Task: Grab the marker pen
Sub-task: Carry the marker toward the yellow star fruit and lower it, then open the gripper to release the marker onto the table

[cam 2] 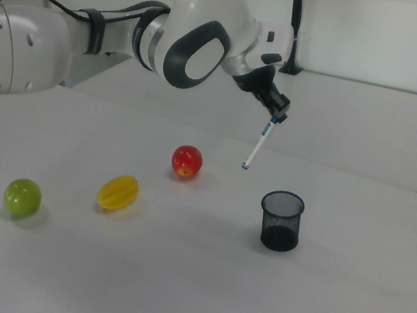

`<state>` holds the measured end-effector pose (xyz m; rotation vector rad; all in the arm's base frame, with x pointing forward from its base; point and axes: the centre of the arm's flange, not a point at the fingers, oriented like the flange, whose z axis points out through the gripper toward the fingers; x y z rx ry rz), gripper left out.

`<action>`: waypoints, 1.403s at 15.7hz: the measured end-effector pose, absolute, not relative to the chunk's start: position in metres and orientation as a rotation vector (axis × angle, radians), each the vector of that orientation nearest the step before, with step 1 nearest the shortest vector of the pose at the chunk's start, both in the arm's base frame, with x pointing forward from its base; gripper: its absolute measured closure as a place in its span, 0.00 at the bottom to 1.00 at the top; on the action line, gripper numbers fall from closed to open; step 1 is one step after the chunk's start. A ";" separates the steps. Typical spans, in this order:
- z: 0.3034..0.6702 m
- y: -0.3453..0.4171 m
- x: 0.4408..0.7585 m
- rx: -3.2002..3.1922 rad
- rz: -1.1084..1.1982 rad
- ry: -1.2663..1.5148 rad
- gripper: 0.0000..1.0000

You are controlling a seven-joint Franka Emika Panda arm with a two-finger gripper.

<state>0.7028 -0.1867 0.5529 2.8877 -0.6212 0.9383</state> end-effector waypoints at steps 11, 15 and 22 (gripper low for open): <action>0.438 -0.052 0.680 3.141 0.149 -0.143 0.82; 0.383 -0.039 0.673 3.141 -0.007 -0.028 0.82; 0.336 -0.027 0.672 3.102 -0.130 0.078 0.80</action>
